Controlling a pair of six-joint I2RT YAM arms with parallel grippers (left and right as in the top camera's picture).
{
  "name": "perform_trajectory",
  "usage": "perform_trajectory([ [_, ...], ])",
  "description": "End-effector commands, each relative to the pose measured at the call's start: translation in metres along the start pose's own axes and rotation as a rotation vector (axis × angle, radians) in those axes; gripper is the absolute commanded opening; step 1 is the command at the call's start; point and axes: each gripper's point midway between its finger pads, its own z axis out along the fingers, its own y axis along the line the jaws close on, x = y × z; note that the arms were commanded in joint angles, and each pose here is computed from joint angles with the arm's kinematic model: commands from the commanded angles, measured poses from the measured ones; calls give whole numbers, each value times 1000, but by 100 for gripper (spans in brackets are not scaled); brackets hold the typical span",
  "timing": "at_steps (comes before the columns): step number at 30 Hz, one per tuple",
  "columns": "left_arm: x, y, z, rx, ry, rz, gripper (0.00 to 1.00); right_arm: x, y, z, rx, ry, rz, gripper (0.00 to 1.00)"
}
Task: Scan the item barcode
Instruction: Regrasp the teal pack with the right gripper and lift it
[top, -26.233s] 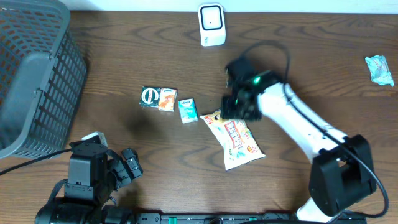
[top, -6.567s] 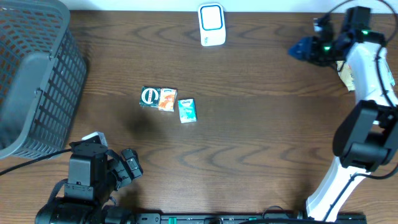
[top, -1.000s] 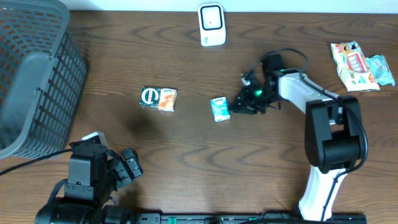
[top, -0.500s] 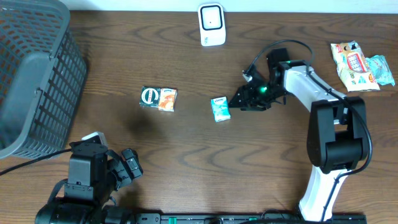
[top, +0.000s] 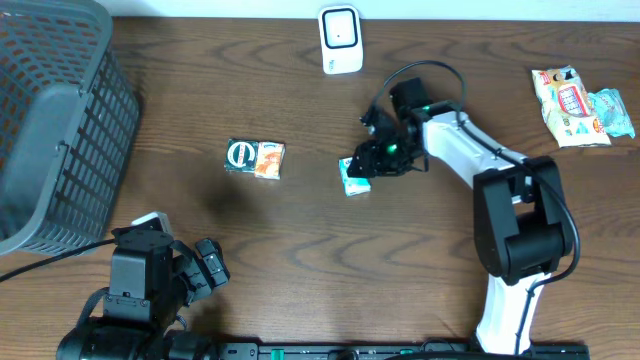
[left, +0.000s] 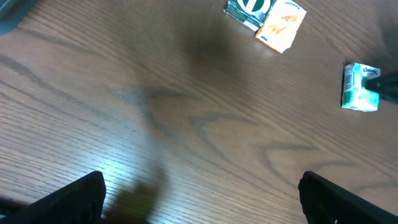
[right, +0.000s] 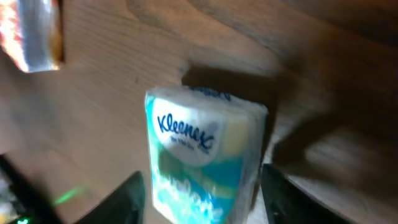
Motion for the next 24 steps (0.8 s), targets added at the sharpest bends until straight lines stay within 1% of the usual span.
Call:
perform_trajectory([
  [1,0,2,0,-9,-5,0,98,1,-9,0,132,-22,55,41],
  [5,0,2,0,-9,-5,0,98,0,-10,3,142,-22,54,35],
  [7,0,2,0,-9,-5,0,98,1,-11,5,143,-18,55,30],
  [9,0,2,0,-9,-5,0,98,3,-14,9,144,-5,61,13],
  [11,0,2,0,-9,-5,0,98,6,-17,14,144,8,70,2],
  [14,0,2,0,-9,-5,0,98,10,-13,21,100,35,80,1],
  [18,0,2,0,-9,-5,0,97,11,11,19,-64,50,49,1],
  [22,0,2,0,-9,-5,0,98,6,35,-3,-320,32,36,1],
  [23,0,2,0,-9,-5,0,98,1,40,-20,-437,7,38,1],
  [24,0,2,0,-9,-5,0,98,-3,40,-31,-502,-17,31,1],
])
